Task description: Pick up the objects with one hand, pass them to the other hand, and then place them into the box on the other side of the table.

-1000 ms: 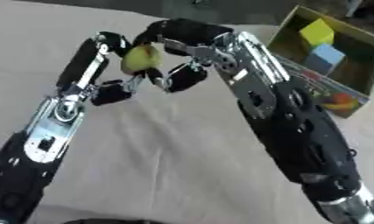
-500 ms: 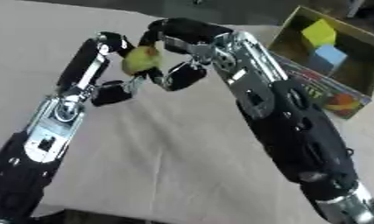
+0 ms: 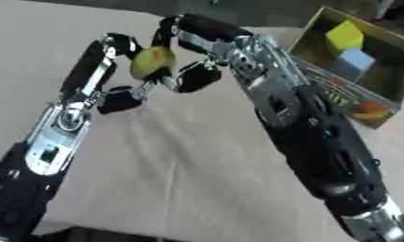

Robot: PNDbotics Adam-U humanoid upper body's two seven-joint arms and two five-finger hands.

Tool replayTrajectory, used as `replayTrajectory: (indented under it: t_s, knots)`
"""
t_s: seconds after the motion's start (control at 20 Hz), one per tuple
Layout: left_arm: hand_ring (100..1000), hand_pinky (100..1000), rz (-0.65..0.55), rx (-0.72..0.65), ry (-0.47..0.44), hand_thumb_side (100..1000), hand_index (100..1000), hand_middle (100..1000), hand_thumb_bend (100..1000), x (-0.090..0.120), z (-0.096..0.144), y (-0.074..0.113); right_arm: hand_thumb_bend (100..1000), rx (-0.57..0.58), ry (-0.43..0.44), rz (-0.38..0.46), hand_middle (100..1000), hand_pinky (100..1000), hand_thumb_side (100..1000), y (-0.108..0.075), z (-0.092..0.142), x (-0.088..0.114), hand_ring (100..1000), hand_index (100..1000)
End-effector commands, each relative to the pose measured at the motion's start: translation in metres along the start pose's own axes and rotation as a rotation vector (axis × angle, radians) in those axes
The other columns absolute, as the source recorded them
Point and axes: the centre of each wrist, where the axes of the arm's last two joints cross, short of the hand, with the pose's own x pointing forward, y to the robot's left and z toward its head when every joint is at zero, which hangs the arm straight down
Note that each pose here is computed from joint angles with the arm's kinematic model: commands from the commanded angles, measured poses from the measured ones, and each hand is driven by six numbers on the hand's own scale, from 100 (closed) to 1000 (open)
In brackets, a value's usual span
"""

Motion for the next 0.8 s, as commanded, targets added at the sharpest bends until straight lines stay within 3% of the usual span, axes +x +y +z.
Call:
replayTrajectory:
  t_s: [0.05, 0.25, 0.35, 0.5, 0.6, 0.8]
  knots:
    - [474, 590, 0.014, 0.02, 0.014, 100, 556, 398, 100, 0.0011, -0.0051, 0.0039, 100, -0.032, -0.032, -0.006, 436, 967, 207, -0.0112, 0.0003, 0.0074, 988, 553]
    - [513, 616, 0.017, 0.028, 0.038, 100, 618, 447, 100, 0.0005, -0.0047, 0.0035, 100, -0.027, -0.029, -0.016, 411, 963, 209, -0.0115, 0.0006, 0.0065, 974, 526]
    - [591, 668, 0.012, 0.022, 0.045, 100, 720, 529, 100, 0.0002, -0.0045, 0.0032, 100, -0.029, -0.027, -0.023, 406, 964, 211, -0.0119, 0.001, 0.0062, 973, 521]
    - [685, 714, -0.012, 0.005, 0.06, 198, 838, 646, 300, -0.0011, -0.0037, 0.0036, 100, -0.042, -0.023, -0.036, 399, 963, 214, -0.0142, 0.0027, 0.0058, 970, 515]
    - [697, 720, -0.031, 0.006, 0.074, 263, 849, 660, 390, -0.002, -0.0033, 0.0044, 100, -0.051, -0.02, -0.042, 397, 963, 215, -0.0162, 0.0039, 0.0058, 970, 514]
    - [702, 724, -0.056, 0.038, 0.1, 350, 851, 667, 485, -0.0019, -0.0033, 0.0054, 100, -0.059, -0.014, -0.049, 395, 965, 215, -0.0183, 0.006, 0.0057, 971, 512]
